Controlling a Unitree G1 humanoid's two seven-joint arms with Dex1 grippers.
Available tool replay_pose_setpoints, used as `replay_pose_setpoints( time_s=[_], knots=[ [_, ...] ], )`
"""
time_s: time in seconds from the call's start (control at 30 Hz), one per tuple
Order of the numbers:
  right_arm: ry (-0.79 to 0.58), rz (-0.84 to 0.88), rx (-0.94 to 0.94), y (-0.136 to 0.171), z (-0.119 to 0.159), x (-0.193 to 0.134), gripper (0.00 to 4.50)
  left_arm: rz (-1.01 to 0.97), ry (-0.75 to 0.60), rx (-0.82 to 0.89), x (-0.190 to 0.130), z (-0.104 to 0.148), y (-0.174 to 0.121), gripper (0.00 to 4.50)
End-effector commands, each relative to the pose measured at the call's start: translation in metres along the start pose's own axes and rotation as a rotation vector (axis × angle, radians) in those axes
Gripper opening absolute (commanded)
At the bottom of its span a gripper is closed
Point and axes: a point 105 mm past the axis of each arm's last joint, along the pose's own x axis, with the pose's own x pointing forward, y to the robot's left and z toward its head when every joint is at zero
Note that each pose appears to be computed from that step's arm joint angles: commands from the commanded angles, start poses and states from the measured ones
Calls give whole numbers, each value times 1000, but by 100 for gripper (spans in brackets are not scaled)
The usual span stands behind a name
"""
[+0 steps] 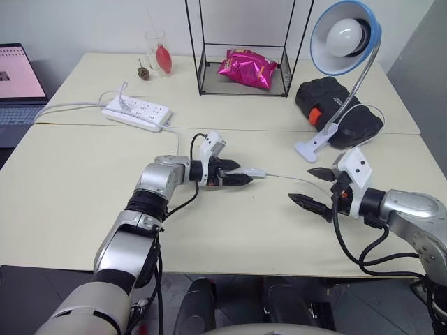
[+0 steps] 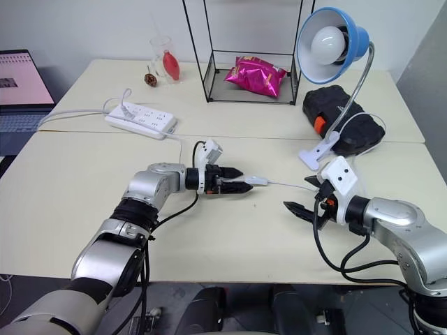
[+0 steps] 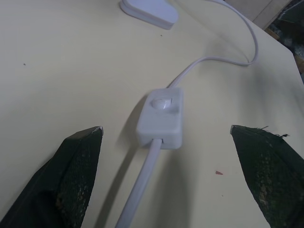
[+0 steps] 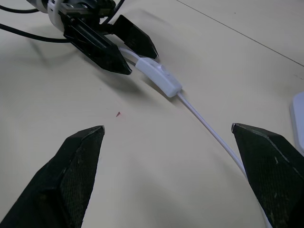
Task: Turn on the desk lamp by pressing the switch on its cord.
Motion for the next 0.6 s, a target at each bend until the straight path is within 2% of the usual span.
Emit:
replay_pose_setpoints(
  time_s=[0.03,0.07,0.2,0.23,0.5,0.6],
  knots=[
    [-24,-17,-36,2,10,-7,450,-39,-6,12,6,7,-4,448],
    [-24,-18,-35,2,11,-7,450,-43,-7,8,7,7,-4,412],
    [-19,-22,-33,3,10,-9,450,-51,-10,6,10,7,-5,324],
    [-17,-22,-33,3,10,-9,450,-59,-5,6,11,5,-6,290],
    [-8,-23,-32,3,8,-10,450,-66,-20,20,15,5,-8,118],
    [-7,-21,-31,4,7,-10,450,-66,-5,69,13,1,-9,110]
  ],
)
